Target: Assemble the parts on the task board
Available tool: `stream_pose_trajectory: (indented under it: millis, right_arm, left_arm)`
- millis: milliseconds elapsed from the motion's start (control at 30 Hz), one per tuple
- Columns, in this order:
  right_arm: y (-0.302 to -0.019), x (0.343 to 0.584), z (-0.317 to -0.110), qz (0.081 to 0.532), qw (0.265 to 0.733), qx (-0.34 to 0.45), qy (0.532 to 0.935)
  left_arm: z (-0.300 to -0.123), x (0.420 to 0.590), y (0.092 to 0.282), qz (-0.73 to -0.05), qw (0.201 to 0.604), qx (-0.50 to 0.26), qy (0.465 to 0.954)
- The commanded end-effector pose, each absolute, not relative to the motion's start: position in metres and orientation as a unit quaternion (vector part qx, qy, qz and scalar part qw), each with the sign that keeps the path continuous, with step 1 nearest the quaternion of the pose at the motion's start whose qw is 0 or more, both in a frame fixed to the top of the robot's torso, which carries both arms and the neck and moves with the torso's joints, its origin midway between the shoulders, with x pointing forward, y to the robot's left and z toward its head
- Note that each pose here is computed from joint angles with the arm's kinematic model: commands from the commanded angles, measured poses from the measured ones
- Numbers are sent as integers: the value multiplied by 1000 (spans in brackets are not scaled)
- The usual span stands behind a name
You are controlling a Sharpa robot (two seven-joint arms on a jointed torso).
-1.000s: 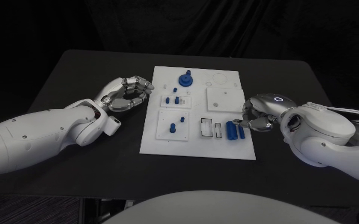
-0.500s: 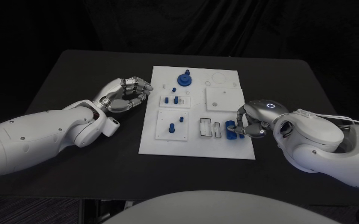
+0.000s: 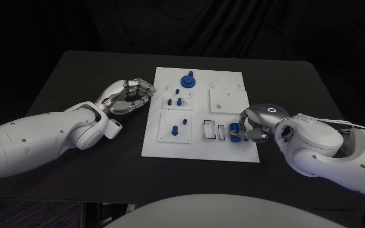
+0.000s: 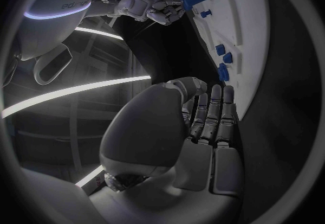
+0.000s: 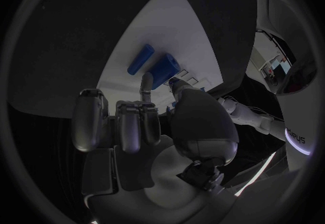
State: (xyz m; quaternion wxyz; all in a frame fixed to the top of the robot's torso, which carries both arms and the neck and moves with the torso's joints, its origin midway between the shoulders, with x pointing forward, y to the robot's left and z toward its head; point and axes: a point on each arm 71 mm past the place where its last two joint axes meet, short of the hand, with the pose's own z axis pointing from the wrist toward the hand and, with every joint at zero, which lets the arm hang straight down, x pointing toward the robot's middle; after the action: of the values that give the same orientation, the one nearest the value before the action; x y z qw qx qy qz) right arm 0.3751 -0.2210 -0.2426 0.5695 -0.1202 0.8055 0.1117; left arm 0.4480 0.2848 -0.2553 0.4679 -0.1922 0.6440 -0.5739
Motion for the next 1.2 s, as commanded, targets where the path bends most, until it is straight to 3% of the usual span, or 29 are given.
stream_pose_trajectory:
  millis: [33, 733, 1200]
  right_arm:
    - [-221, 376, -244, 101, 573, -120, 805]
    - [-219, 382, -258, 80, 552, -132, 819]
    - [-212, 383, -264, 92, 539, -135, 826]
  left_arm:
    - [-250, 445, 282, -606, 469, -172, 619]
    - [-251, 445, 282, -603, 464, -176, 625]
    - [-252, 445, 281, -602, 461, -177, 627]
